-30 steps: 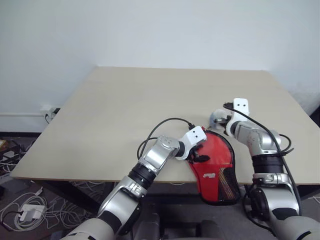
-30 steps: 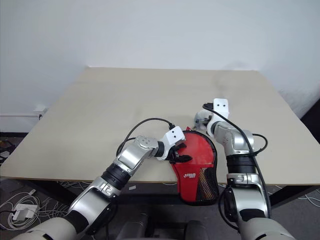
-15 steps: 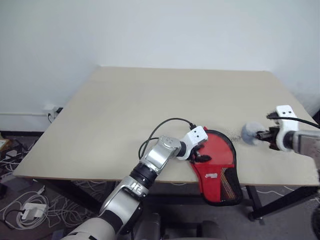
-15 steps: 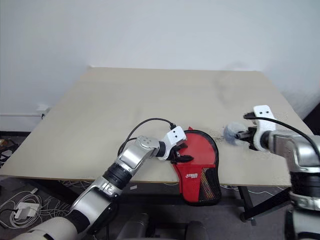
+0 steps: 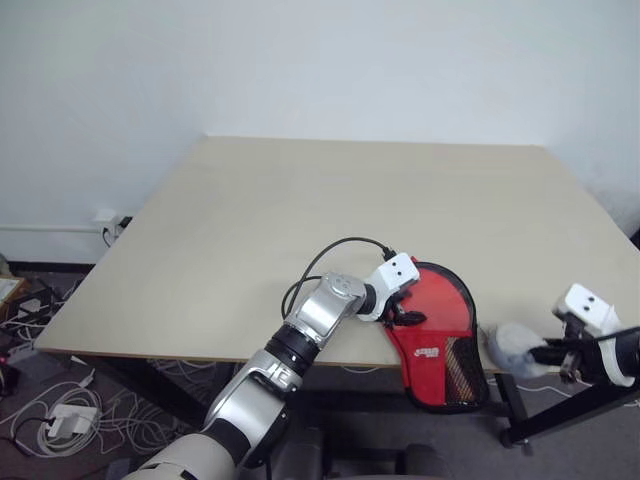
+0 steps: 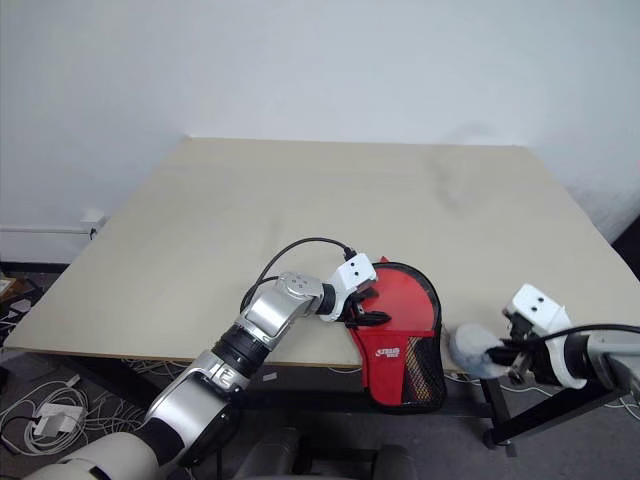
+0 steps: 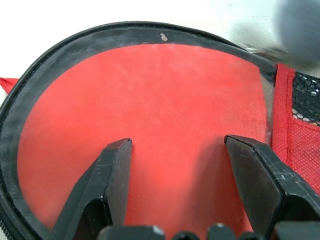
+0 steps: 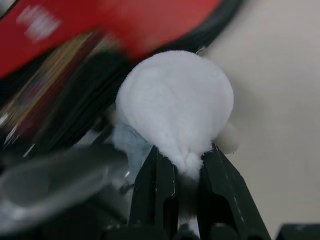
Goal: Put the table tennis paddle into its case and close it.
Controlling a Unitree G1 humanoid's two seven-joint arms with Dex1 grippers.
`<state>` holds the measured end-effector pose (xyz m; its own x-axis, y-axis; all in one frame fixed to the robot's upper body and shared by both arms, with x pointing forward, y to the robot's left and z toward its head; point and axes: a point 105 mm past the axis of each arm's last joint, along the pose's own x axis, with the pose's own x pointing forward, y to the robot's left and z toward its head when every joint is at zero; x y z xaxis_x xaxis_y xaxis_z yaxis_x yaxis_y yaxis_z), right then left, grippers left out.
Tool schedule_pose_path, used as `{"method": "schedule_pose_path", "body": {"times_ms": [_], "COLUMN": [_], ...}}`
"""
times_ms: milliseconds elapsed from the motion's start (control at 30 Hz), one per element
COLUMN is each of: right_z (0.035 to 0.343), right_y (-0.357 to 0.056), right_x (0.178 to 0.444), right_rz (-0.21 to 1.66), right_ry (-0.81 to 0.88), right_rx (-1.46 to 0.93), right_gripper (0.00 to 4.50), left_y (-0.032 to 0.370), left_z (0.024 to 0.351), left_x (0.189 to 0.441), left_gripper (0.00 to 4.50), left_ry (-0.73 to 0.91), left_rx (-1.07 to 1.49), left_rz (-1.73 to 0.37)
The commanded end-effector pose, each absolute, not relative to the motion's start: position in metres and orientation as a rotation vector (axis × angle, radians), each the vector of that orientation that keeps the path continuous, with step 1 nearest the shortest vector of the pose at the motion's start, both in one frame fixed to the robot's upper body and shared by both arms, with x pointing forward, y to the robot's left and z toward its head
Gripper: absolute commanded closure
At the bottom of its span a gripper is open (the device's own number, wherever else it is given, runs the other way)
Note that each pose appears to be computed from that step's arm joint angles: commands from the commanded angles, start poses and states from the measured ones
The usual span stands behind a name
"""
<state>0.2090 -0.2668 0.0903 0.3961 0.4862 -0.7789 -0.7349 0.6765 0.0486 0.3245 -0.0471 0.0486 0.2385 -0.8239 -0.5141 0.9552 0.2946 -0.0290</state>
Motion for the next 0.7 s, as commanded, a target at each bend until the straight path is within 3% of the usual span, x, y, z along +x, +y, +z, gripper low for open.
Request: {"method": "schedule_pose_path", "body": {"times_ms": [33,500,600,700], "right_z": [0.108,0.081,0.087,0.099], "right_y": [-0.260,-0.263,-0.264,-0.239], "right_x": [0.204,0.119,0.110,0.110], "right_rz": [0.855,1.064,1.098,1.186], "right_ry": [0.803,1.037,1.029,0.936], "right_rx": [-0.392,-0.433,-0.402,-0.342], "right_gripper": [4.44,4.44,4.44,4.45], "left_y": [-0.035,-0.038,-0.040,-0.041], "left_z": [0.017,0.017,0.018,0.017], "left_x": [0.317,0.317,0.318,0.319], "left_gripper": [1.38,1.38,1.38,1.38], "left_ry": [0.618,0.617,0.614,0.615], "left_rx": [0.326,0.325,0.321,0.320], "left_rz": [-1.220,-1.229,-1.233,-1.232]}}
